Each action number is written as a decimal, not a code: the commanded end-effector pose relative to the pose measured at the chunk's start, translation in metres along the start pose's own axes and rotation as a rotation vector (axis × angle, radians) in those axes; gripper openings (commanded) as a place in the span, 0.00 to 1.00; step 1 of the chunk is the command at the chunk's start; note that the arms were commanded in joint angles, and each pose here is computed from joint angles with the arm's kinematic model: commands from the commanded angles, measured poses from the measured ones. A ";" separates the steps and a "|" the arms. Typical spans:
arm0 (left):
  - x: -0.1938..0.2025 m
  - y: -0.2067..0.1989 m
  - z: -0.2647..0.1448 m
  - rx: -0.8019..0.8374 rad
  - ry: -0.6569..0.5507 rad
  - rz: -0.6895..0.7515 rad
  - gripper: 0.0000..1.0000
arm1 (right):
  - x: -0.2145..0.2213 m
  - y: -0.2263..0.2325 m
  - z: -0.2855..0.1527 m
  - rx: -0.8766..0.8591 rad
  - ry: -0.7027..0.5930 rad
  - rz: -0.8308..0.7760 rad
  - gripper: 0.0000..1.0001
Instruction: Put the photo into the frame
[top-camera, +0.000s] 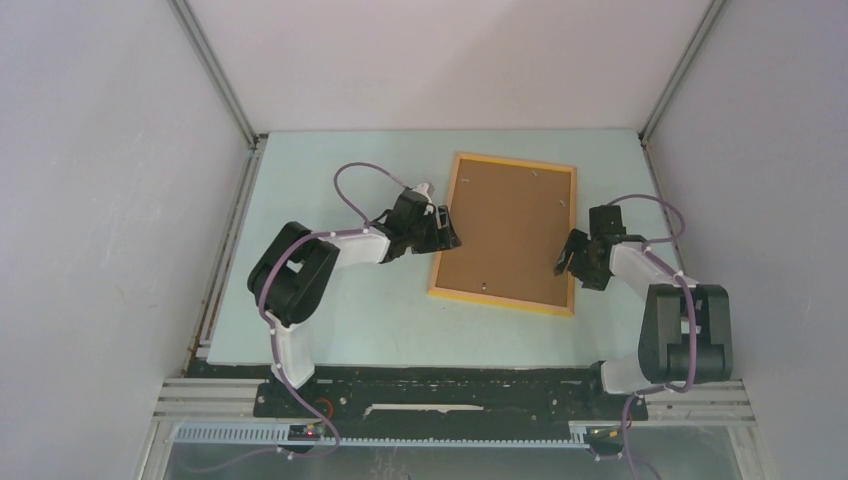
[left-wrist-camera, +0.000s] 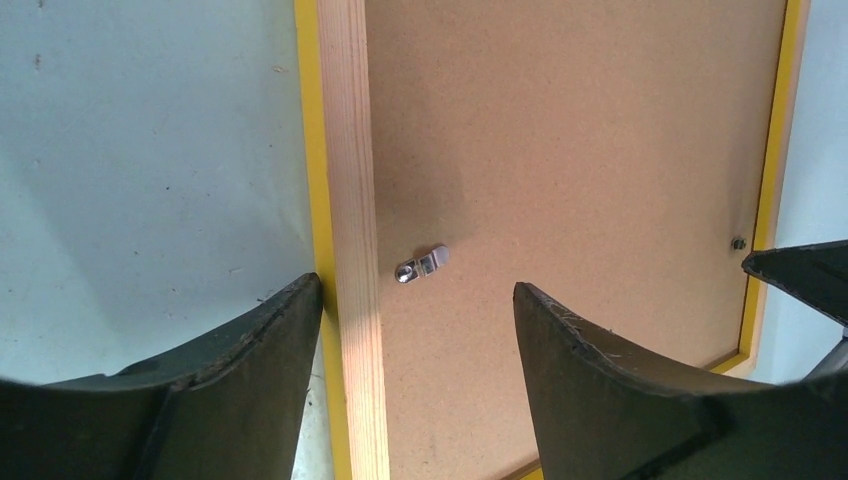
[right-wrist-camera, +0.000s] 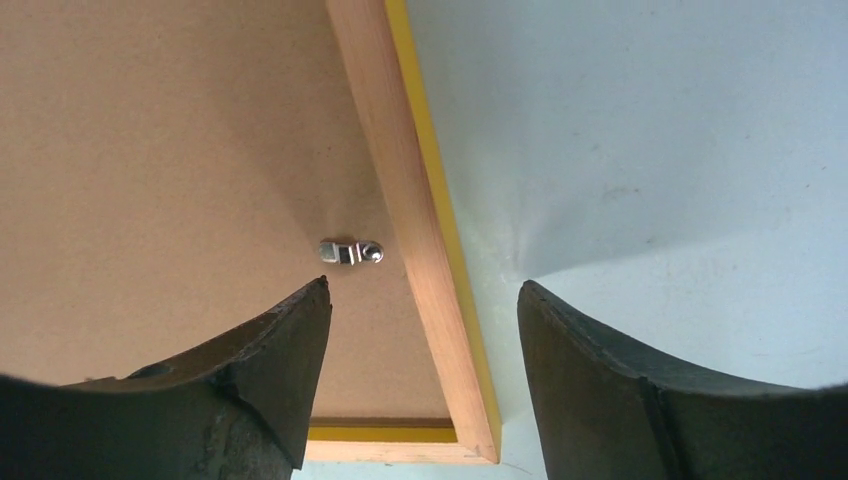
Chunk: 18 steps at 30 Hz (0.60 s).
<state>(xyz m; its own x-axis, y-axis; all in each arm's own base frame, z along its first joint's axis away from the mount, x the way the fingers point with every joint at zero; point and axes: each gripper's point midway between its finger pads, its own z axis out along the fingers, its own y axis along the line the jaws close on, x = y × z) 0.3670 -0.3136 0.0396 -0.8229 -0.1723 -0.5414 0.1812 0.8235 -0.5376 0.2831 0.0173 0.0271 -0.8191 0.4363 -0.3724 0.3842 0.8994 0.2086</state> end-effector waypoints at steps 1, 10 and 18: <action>-0.003 -0.010 -0.003 0.055 -0.007 -0.005 0.71 | -0.020 -0.003 0.003 0.067 -0.040 -0.036 0.75; -0.003 -0.013 -0.004 0.069 -0.006 -0.005 0.70 | -0.028 -0.002 0.015 0.092 -0.033 -0.043 0.69; -0.002 -0.013 -0.003 0.072 -0.004 -0.007 0.68 | -0.016 0.006 0.016 0.098 0.001 -0.079 0.77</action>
<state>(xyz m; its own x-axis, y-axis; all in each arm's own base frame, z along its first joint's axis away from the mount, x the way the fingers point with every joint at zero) 0.3664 -0.3138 0.0403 -0.8288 -0.1712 -0.5327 0.1845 0.8152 -0.5490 0.3059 0.0121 0.0199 -0.8336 0.3964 -0.3847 0.3793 0.9171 0.1232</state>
